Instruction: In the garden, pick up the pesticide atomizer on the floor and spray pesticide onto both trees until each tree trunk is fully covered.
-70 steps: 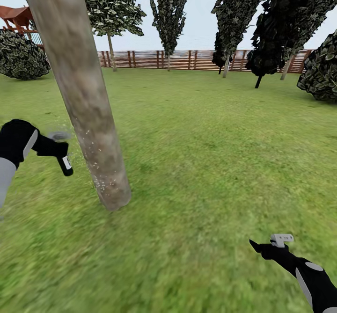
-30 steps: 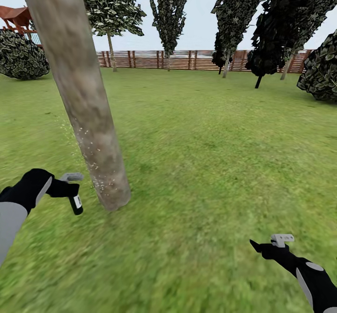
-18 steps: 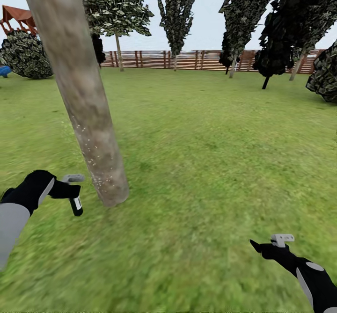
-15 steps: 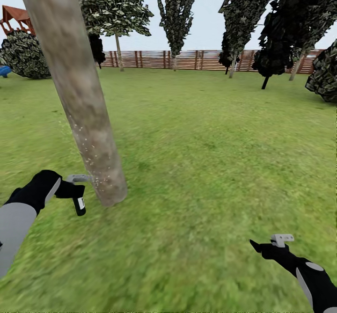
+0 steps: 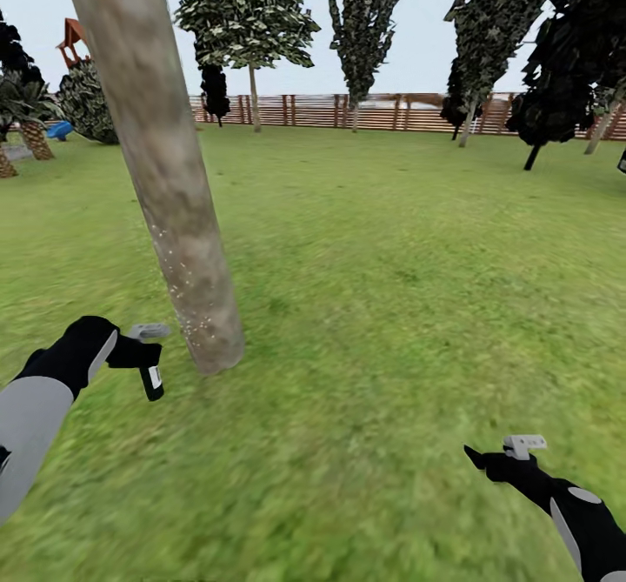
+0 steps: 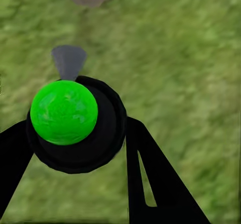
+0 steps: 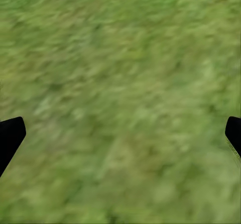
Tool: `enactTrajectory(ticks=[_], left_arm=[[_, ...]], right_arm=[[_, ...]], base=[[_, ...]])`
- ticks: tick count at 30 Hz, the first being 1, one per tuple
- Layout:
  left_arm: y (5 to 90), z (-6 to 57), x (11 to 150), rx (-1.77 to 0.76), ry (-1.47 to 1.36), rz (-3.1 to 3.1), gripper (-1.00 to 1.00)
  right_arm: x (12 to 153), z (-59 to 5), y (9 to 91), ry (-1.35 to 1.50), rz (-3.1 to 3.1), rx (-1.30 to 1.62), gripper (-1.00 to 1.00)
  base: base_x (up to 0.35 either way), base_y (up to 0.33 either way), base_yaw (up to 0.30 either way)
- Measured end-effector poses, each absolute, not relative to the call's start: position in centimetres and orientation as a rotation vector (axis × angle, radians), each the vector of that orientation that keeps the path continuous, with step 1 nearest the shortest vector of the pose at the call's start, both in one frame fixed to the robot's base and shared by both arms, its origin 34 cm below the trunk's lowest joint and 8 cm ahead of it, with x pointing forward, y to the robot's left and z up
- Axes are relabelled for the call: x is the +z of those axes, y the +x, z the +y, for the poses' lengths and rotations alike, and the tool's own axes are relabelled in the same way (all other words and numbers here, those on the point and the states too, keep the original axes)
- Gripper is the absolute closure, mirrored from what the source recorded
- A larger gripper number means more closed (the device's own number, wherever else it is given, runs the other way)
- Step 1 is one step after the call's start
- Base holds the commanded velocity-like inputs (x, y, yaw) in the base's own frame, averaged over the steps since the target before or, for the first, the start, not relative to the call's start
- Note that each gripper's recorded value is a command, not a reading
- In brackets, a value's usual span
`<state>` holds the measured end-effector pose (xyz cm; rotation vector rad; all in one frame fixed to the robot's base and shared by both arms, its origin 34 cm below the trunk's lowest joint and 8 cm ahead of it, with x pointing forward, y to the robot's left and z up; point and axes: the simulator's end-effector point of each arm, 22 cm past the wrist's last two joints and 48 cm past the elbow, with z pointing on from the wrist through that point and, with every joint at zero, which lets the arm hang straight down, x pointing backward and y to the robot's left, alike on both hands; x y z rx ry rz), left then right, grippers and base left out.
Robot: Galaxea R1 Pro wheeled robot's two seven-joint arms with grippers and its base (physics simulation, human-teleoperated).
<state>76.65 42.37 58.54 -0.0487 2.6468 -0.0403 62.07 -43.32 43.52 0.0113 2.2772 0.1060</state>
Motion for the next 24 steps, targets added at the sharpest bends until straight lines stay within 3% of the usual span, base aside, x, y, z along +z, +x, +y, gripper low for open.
enactTrajectory(ticks=[4, 16, 24], left_arm=[[76.65, 42.36, 58.55, -0.04, -0.048, 2.647, 1.0], [76.71, 42.12, 58.5, -0.044, -0.046, 2.647, 1.0], [76.73, 42.12, 58.52, -0.045, -0.046, 2.646, 1.0]], right_arm=[[43.53, -43.28, 62.08, 0.011, 2.276, 0.107, -1.0], [43.54, -43.38, 62.08, 0.011, 2.276, 0.105, -1.0], [43.54, -43.36, 62.09, 0.011, 2.276, 0.105, -1.0]], base=[[0.153, -0.252, 0.231], [0.11, -0.257, 0.026], [0.002, -0.271, 0.256]])
